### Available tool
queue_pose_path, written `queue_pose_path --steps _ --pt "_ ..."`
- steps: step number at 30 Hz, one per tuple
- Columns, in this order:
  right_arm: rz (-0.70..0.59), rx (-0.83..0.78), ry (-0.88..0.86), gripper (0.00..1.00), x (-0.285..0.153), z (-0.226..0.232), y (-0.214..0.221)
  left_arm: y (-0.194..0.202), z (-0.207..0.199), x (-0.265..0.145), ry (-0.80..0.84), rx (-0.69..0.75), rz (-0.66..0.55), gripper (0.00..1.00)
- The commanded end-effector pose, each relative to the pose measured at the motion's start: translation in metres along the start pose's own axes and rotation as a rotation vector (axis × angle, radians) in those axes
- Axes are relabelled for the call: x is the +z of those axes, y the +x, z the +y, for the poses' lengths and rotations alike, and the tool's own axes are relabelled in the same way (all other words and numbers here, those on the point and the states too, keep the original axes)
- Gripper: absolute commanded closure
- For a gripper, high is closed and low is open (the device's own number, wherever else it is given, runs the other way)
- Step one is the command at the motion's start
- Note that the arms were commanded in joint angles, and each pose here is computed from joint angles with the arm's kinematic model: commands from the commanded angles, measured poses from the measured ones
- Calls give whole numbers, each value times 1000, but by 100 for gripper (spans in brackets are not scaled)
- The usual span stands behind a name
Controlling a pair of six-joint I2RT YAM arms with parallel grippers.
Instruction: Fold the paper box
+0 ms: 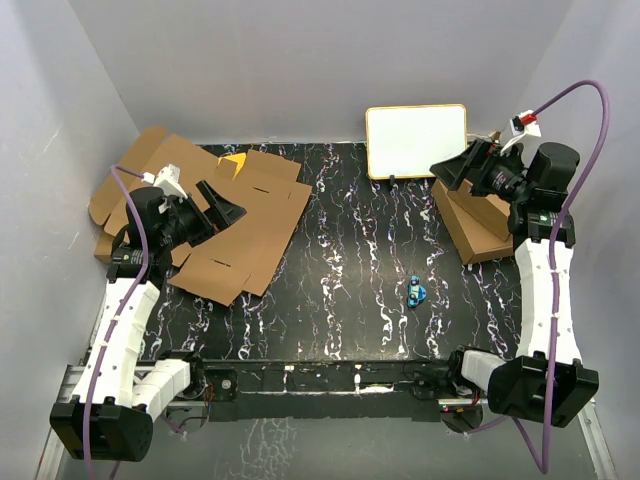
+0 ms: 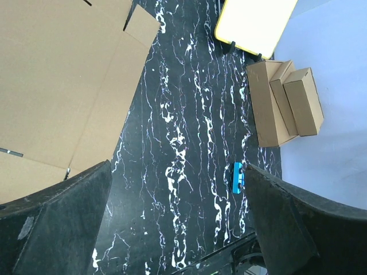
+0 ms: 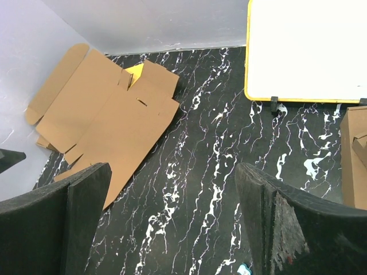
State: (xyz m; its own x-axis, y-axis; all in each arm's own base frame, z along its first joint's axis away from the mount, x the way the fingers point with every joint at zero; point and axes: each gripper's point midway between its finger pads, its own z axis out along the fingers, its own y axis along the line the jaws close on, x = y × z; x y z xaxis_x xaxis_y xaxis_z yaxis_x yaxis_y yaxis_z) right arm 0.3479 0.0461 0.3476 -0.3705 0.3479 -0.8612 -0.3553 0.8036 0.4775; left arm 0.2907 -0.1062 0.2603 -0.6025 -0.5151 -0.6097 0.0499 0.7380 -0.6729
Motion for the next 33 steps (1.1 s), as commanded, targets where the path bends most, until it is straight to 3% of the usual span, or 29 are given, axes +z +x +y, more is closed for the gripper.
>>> queue_pose_path --steps 1,7,13,18,20,23,29,33 --pt "-63 -66 -25 1 -5 13 -29 -10 -10 -12 24 39 -41 4" --pt "-39 -83 -123 1 -7 28 -19 -9 -12 -12 40 40 -41 4" --pt "-8 -212 -284 1 -15 50 -4 -3 -16 -10 76 36 -20 4" --pt "120 -212 -534 1 -16 66 41 26 -17 4 120 -11 91 9" --pt "164 -205 -604 1 -14 67 61 50 -16 12 62 42 147 9" --pt "189 -228 -607 1 -9 64 82 77 -21 23 -10 132 195 8" --pt "215 -250 -558 1 -3 50 105 91 -29 26 84 45 140 7" --pt "225 -245 -548 1 -3 45 116 94 -16 22 47 43 115 6"
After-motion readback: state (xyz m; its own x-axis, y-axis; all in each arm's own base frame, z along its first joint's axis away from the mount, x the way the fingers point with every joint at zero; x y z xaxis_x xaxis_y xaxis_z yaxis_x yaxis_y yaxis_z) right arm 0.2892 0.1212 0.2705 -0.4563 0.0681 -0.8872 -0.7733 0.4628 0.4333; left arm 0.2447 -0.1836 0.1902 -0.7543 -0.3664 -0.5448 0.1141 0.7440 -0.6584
